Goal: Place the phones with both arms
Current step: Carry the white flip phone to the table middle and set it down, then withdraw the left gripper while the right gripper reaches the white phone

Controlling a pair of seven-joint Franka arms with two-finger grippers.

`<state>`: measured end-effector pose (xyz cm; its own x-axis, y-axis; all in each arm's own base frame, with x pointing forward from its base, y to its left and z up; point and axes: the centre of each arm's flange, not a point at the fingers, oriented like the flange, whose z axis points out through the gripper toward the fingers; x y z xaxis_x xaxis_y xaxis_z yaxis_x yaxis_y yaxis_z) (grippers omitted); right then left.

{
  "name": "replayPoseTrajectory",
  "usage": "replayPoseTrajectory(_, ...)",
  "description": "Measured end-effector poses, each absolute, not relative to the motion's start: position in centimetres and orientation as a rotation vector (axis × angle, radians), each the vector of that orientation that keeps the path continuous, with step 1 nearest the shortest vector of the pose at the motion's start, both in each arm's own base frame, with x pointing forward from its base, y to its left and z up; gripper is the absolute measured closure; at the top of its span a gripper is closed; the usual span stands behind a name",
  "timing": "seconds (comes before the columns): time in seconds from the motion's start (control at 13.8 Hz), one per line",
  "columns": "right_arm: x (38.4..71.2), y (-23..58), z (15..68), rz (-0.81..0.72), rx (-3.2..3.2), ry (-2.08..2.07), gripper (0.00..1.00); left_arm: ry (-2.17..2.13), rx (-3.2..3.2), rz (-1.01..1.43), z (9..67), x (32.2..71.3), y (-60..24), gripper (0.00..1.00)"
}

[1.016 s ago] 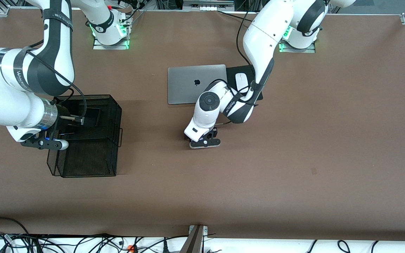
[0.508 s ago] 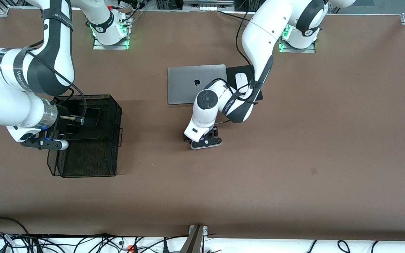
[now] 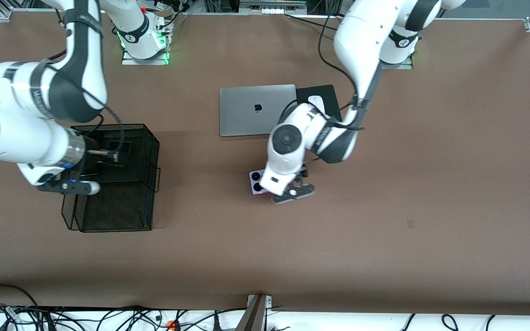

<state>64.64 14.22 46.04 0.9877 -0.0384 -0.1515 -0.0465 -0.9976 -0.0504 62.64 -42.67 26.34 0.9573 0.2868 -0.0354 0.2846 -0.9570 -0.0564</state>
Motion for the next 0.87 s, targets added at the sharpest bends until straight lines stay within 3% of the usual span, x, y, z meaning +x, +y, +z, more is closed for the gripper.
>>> replayPoseTrajectory(0.36, 63.3, 28.7, 41.7, 0.06, -3.065, -0.139, 0.0, -0.31, -2.963, 0.332, 34.2, 66.8, -27.3, 0.0)
replayPoseTrajectory(0.87, 60.7, 43.5, 31.0, -0.09, -3.027, -0.362, 0.0, -0.181, -3.016, 0.318, 47.9, 67.4, -8.9, 0.0)
